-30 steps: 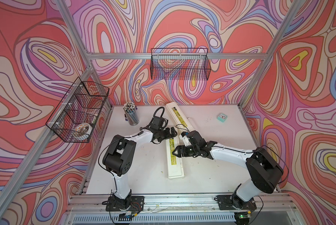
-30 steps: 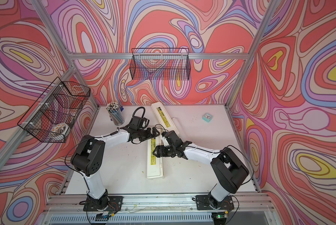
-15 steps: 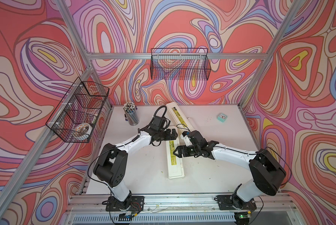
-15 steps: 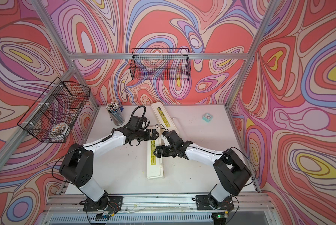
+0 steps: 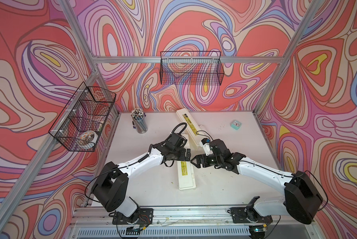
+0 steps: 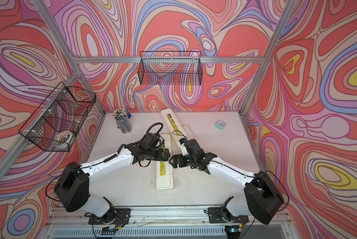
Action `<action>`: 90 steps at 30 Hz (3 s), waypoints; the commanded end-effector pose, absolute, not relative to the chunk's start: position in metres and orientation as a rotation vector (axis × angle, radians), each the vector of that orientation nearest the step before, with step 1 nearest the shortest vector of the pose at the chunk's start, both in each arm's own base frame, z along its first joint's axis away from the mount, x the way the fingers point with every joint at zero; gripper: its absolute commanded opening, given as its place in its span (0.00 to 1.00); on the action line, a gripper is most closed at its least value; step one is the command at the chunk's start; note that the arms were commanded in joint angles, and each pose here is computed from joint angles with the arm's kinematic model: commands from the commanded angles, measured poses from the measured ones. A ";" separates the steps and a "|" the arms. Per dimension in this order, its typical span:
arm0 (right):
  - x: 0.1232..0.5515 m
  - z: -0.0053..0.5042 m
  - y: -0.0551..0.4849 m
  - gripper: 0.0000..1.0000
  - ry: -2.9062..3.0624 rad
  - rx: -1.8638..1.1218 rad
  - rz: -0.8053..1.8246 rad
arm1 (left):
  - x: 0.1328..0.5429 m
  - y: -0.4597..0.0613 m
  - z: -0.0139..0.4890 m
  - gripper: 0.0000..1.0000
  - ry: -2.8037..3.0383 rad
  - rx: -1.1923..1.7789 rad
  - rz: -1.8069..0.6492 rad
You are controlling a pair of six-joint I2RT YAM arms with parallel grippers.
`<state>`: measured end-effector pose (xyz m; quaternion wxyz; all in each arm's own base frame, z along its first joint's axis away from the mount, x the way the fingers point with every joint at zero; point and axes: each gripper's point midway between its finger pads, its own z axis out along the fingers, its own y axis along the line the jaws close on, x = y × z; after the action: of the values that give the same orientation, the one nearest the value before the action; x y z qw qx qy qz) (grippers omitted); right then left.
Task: Put plastic wrap rolls into dispensers
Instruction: Adjust the plastic wrap cutting box at the center of the board, then close the lid on the plastic wrap cutting box.
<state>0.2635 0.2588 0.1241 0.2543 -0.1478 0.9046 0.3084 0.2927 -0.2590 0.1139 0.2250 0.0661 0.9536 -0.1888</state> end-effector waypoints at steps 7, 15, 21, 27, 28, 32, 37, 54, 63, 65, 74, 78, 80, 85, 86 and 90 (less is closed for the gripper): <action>0.257 0.110 0.215 0.96 2.489 -0.262 0.723 | 0.254 -0.264 0.104 1.00 2.677 0.177 -0.446; 0.238 0.098 0.215 0.92 2.508 -0.260 0.818 | 0.235 -0.281 0.095 1.00 2.713 0.216 -0.434; 0.212 0.088 0.222 0.83 2.536 -0.307 0.964 | 0.228 -0.281 0.088 1.00 2.734 0.198 -0.421; 0.192 0.098 0.225 0.82 2.457 -0.314 1.117 | 0.230 -0.284 0.090 1.00 2.721 0.182 -0.436; 0.191 0.101 0.227 0.82 2.445 -0.330 1.138 | 0.231 -0.284 0.091 1.00 2.719 0.180 -0.442; 0.187 0.110 0.236 0.81 2.396 -0.383 1.218 | 0.233 -0.290 0.092 1.00 2.709 0.169 -0.473; 0.184 0.102 0.251 0.77 2.425 -0.432 1.257 | 0.236 -0.295 0.091 1.00 2.702 0.142 -0.500; 0.166 0.088 0.274 0.77 2.432 -0.491 1.313 | 0.234 -0.305 0.068 1.00 2.746 -0.021 -0.643; 0.169 0.107 0.274 0.85 2.380 -0.533 1.286 | 0.243 -0.321 0.095 1.00 2.698 -0.032 -0.734; 0.169 0.107 0.275 0.85 2.377 -0.534 1.290 | 0.243 -0.324 0.098 1.00 2.698 -0.032 -0.751; 0.171 0.104 0.275 0.79 2.384 -0.531 1.277 | 0.244 -0.321 0.098 1.00 2.711 -0.082 -0.727; 0.172 0.093 0.269 0.76 2.434 -0.506 1.226 | 0.246 -0.326 0.094 1.00 2.715 -0.134 -0.756; 0.172 0.091 0.267 0.76 2.443 -0.501 1.210 | 0.248 -0.327 0.096 1.00 2.711 -0.139 -0.760; 0.175 0.089 0.262 0.78 2.449 -0.482 1.163 | 0.250 -0.327 0.101 1.00 2.705 -0.122 -0.742; 0.175 0.089 0.262 0.78 2.446 -0.484 1.161 | 0.250 -0.328 0.102 1.00 2.702 -0.122 -0.748; 0.176 0.091 0.262 0.76 2.438 -0.503 1.150 | 0.250 -0.332 0.105 1.00 2.693 -0.112 -0.778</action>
<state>0.1731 0.2624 0.0874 0.1871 -0.1701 0.8707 0.4219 0.2408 -0.3113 0.0851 0.1530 -0.0422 0.9595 -0.2328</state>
